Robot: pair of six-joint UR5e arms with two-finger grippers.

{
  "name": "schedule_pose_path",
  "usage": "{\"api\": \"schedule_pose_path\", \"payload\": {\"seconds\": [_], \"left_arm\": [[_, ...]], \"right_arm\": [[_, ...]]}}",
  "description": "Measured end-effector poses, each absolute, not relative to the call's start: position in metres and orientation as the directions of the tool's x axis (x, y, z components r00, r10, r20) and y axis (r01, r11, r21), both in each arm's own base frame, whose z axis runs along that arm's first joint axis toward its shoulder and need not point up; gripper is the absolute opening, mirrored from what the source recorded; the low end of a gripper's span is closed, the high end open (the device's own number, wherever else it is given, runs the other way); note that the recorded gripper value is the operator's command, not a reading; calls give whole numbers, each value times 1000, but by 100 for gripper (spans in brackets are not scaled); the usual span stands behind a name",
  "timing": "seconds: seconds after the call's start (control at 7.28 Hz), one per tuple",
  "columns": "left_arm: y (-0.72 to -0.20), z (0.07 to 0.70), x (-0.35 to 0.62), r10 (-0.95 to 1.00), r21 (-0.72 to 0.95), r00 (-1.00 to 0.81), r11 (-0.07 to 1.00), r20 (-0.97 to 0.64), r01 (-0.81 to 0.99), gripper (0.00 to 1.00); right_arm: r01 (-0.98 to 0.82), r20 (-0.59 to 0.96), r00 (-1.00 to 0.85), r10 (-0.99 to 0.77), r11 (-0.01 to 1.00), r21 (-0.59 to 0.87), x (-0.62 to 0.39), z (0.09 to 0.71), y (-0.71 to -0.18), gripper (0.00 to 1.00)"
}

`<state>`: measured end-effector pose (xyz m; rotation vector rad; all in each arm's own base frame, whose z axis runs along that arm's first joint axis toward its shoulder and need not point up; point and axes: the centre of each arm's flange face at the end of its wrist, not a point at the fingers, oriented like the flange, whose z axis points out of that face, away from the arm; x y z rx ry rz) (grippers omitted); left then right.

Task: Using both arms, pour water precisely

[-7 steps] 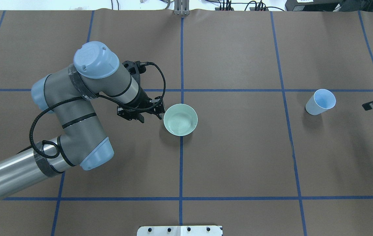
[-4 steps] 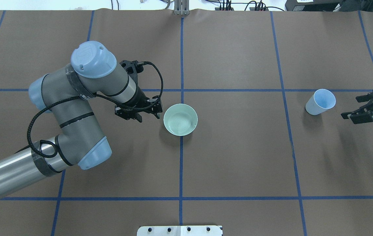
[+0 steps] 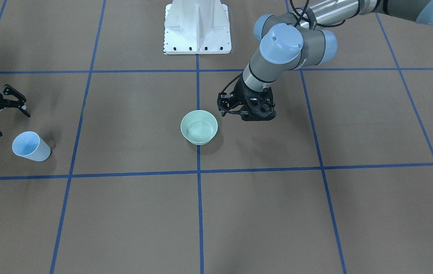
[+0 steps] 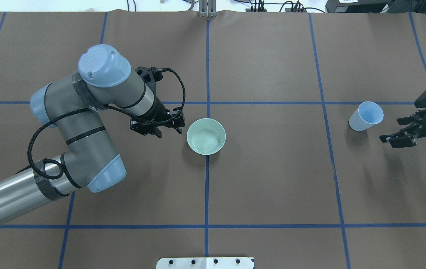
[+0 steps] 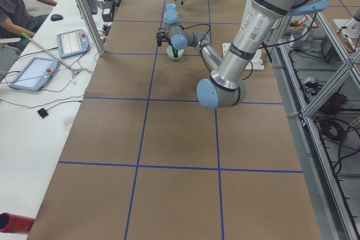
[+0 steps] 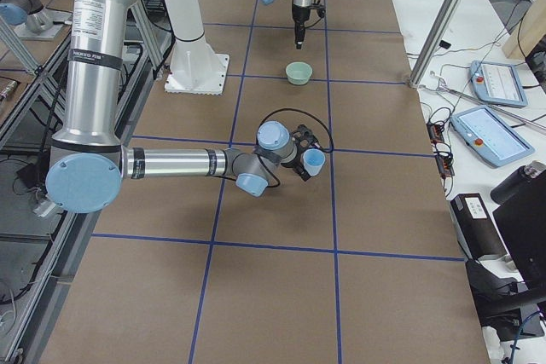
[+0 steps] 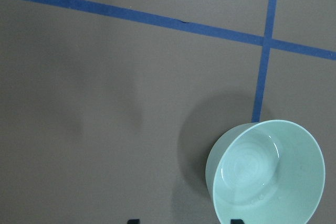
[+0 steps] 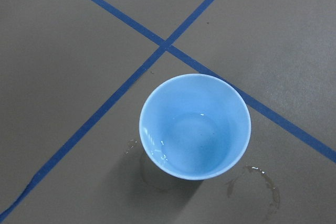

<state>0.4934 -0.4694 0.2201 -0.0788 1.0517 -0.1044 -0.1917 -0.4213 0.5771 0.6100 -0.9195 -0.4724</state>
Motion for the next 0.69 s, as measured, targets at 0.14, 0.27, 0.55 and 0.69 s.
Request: {"api": "schedule_pose_path", "payload": {"seconds": [0.14, 0.27, 0.55, 0.69], "left_arm": [[-469, 221, 493, -124, -115, 492, 992, -861, 49, 66], [-468, 225, 492, -127, -117, 495, 992, -859, 50, 66], [-468, 230, 491, -129, -121, 500, 991, -856, 50, 66], [-468, 231, 491, -130, -121, 501, 991, -856, 50, 66]], "right_arm": [[115, 585, 539, -606, 741, 662, -198, 579, -423, 99], [115, 584, 547, -600, 745, 657, -204, 583, -426, 99], [108, 593, 556, -582, 758, 643, -218, 587, -436, 99], [97, 599, 565, -568, 766, 635, -223, 588, -437, 99]]}}
